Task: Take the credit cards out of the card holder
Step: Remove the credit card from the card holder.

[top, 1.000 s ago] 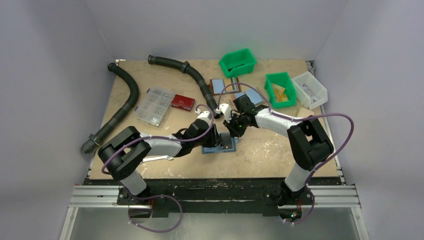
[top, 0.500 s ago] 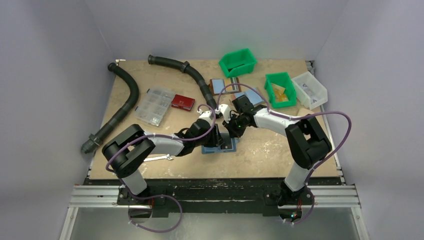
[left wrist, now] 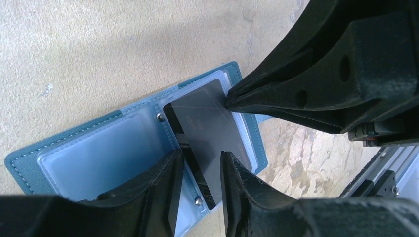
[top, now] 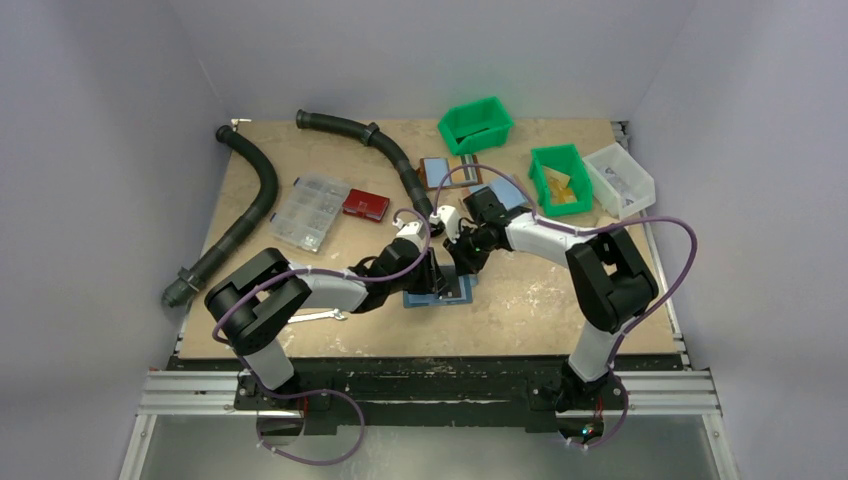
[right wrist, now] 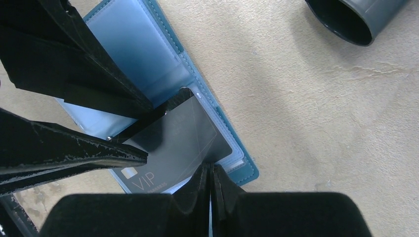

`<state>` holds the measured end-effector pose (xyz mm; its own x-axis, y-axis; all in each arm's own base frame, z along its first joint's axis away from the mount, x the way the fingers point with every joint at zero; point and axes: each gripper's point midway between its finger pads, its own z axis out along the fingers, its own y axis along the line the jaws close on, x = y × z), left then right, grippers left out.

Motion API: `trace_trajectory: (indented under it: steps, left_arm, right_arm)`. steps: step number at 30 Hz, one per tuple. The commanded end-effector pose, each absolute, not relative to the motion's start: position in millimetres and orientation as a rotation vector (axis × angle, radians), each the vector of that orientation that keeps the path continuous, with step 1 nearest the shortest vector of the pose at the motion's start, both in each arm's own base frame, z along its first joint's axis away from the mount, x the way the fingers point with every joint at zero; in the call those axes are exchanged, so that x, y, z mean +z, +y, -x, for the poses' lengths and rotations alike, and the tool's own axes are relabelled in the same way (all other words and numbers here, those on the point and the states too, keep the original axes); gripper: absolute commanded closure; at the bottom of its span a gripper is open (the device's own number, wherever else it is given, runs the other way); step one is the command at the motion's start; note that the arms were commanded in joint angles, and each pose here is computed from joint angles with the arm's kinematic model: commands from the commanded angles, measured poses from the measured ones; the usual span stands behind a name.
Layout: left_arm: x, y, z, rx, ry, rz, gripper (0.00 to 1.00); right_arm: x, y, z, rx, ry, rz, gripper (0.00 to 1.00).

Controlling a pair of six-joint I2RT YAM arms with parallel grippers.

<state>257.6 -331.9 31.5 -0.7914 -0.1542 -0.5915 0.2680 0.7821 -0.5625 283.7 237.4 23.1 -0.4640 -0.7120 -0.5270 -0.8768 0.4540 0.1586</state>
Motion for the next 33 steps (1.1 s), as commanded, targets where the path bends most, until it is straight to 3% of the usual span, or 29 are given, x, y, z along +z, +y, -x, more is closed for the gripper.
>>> trace_trajectory:
  steps: [1, 16, 19, 25, 33]
  left_arm:
    - [29, -334, -257, -0.903, 2.321, -0.044, 0.64]
    - [33, -321, -254, -1.023, 2.286, 0.093, 0.71]
    - [33, -320, -254, -1.027, 2.282, 0.100, 0.76]
    - [29, -318, -251, -1.033, 2.290, 0.105, 1.00]
    - [29, -317, -250, -1.051, 2.282, 0.116, 1.00]
  right_arm:
    - [20, 258, -266, 0.762, 2.335, 1.350, 0.91]
    - [24, 274, -250, 0.964, 2.339, 1.339, 0.90]
    - [27, 275, -250, 0.979, 2.335, 1.334, 0.89]
    - [26, 270, -257, 0.930, 2.354, 1.308, 0.87]
    - [29, 257, -273, 0.853, 2.363, 1.251, 0.81]
